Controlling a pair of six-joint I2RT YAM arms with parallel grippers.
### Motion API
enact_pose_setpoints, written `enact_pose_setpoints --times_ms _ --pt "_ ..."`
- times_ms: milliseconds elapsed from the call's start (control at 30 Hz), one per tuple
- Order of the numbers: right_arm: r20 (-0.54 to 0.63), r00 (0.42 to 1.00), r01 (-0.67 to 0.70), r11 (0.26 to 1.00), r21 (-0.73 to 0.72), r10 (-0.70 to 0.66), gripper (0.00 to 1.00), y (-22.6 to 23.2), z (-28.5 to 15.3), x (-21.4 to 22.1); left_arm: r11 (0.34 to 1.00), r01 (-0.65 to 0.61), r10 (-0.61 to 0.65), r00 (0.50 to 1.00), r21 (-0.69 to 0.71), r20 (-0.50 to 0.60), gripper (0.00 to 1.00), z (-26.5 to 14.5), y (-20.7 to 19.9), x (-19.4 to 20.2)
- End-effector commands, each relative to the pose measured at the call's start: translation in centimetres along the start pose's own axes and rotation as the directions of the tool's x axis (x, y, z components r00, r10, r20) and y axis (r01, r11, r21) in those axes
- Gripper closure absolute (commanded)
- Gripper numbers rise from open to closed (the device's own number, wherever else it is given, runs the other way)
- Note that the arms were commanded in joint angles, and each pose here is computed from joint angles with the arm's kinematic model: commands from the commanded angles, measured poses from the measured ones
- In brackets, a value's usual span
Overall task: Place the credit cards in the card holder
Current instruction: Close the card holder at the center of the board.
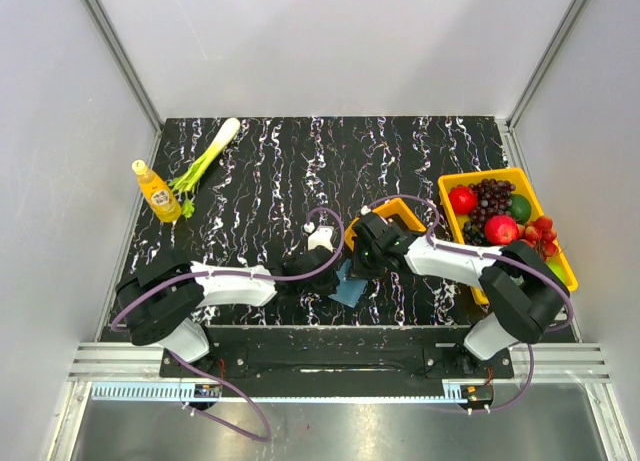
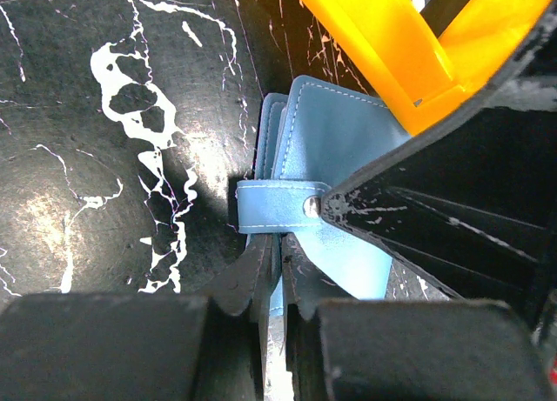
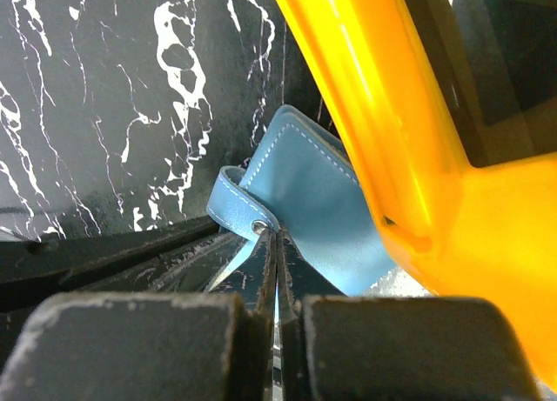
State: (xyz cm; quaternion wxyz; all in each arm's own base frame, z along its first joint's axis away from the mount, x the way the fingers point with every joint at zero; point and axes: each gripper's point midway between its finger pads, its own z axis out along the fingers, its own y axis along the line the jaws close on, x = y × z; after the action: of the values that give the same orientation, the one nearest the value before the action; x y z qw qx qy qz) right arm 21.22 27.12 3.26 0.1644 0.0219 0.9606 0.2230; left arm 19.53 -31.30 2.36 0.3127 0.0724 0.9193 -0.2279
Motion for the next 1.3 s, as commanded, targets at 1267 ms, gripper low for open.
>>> enact_pose_setpoints --times_ms 1267 --pt "-0.011 1.0 0.012 0.999 0.041 -0.012 1.0 -1.5 0.4 0.5 0.985 -0.074 0.058 0.993 -0.156 -0.106 1.0 0.1 4.8 3.6"
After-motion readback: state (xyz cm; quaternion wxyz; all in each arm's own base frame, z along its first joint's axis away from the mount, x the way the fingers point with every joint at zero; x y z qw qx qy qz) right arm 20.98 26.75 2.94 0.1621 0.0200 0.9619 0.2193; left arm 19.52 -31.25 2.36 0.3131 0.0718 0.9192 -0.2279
